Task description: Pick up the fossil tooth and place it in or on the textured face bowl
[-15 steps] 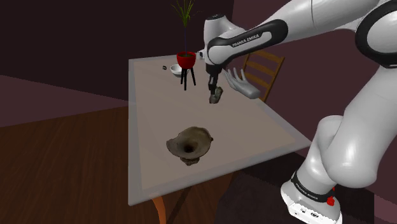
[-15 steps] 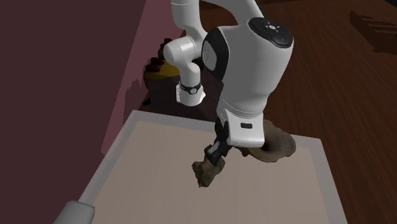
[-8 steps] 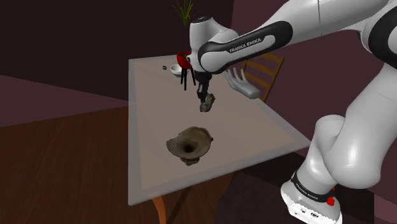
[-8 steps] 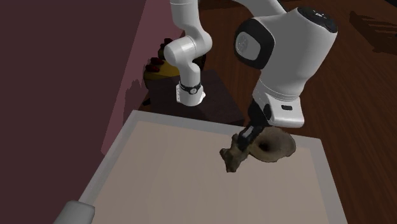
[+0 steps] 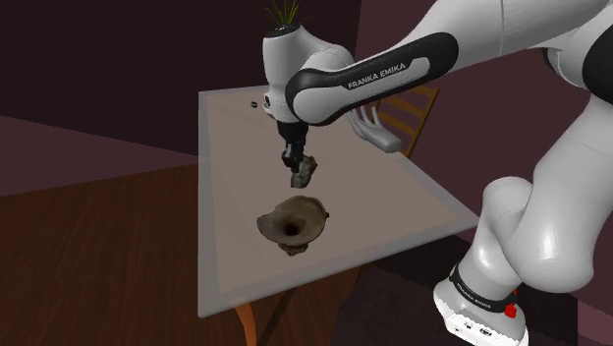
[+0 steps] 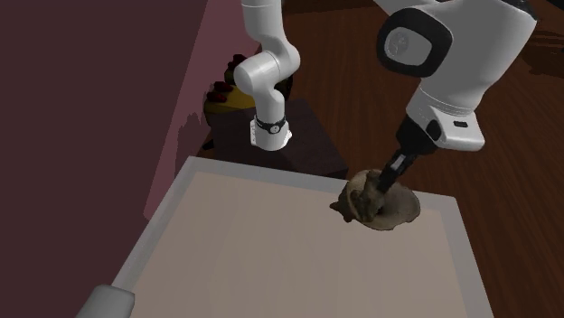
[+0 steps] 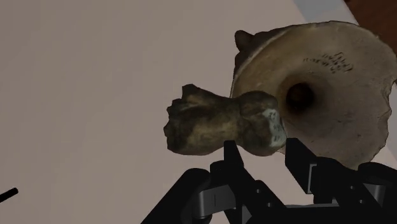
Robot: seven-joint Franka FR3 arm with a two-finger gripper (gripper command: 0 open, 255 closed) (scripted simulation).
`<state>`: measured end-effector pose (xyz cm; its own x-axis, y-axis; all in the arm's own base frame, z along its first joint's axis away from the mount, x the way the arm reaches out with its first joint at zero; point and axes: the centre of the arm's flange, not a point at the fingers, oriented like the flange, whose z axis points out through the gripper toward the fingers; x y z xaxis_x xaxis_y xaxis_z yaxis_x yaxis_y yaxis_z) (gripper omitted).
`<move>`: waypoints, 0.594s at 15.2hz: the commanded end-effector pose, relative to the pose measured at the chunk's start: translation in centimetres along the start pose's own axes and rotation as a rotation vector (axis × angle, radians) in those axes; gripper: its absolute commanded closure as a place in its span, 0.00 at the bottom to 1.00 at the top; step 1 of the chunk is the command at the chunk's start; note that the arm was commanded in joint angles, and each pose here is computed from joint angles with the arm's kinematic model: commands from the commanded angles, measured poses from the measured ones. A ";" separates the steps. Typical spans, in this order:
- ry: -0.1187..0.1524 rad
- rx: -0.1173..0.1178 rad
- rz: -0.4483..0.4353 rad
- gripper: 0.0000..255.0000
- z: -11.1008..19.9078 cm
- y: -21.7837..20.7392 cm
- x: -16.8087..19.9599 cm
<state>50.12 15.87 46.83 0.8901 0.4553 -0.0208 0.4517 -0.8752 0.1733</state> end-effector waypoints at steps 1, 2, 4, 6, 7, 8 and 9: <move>0.000 0.000 0.001 1.00 -0.4 -2.5 0.9; 0.000 0.000 0.001 1.00 -0.7 -3.7 1.3; 0.000 0.000 0.001 1.00 -1.2 -6.2 2.1; 0.000 0.000 0.001 1.00 -1.1 -7.8 2.6; 0.000 0.000 0.001 1.00 -0.6 -7.9 2.6; 0.000 0.000 0.001 1.00 0.0 -8.0 2.6; 0.000 0.000 0.001 1.00 0.5 -8.1 2.6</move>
<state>48.88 23.94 45.44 0.8904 0.4546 -0.0211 0.4511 -0.8755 0.1735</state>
